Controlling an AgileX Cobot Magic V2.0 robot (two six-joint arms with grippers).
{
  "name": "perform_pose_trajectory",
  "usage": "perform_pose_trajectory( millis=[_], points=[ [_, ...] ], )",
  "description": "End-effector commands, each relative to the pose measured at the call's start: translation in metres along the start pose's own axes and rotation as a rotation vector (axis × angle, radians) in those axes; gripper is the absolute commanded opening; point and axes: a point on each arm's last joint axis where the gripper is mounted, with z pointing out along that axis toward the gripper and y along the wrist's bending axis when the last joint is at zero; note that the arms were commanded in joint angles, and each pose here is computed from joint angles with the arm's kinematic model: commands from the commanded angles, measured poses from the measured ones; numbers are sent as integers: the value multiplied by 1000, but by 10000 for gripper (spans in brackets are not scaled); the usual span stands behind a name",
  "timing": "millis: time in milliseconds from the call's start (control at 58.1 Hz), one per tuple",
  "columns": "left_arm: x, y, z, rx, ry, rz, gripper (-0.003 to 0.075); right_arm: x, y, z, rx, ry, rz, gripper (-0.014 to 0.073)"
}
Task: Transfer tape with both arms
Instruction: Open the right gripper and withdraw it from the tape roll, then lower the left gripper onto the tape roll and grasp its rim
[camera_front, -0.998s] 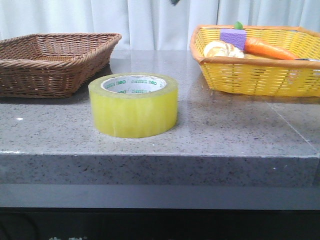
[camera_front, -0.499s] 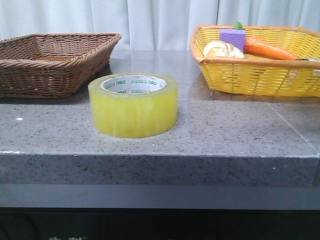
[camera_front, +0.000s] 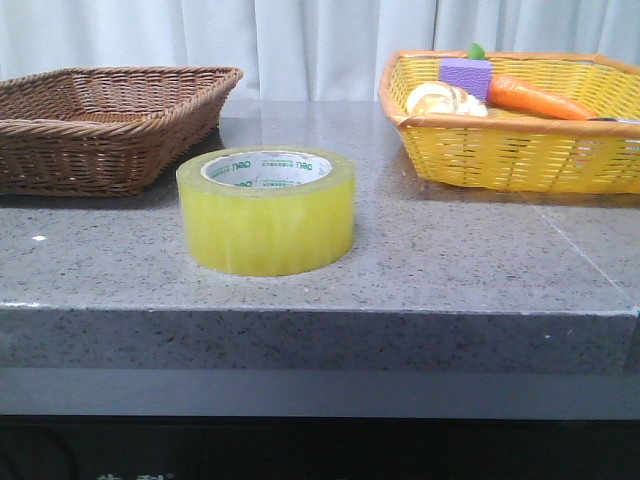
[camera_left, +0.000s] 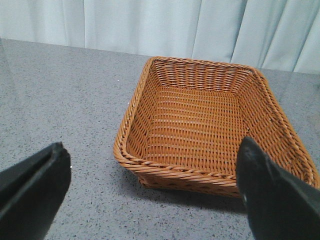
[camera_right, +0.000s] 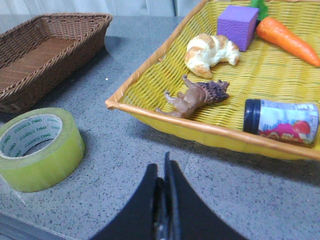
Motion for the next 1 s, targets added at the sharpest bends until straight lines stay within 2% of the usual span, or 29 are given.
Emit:
perform_pose_trajectory(
  millis=[0, 103, 207, 344, 430, 671, 860, 981],
  points=[
    [-17, -1, -2, 7, -96, -4, 659, -7, -2, -10, 17, -158, 0, -68],
    [-14, -3, -2, 17, -43, -2, 659, -3, -3, -17, 19, -206, -1, -68],
    [-8, -10, -3, 72, 79, -36, 659, -3, -3, -17, 21, -220, -1, -68],
    [-5, -33, -5, 249, 242, -168, 659, -4, -3, -17, 22, -223, -1, -68],
    [-9, -47, -1, 338, 309, -202, 659, -4, -3, -17, 22, -223, -1, -68],
    [-20, -95, 39, 479, 485, -113, 659, -4, -3, -17, 22, -223, -1, -68],
    [-12, -130, 85, 482, 674, -53, 659, -4, -3, -17, 22, -223, -1, -68],
    [-8, -145, 106, 482, 729, -35, 655, -4, -3, -17, 22, -225, -1, -68]
  ],
)
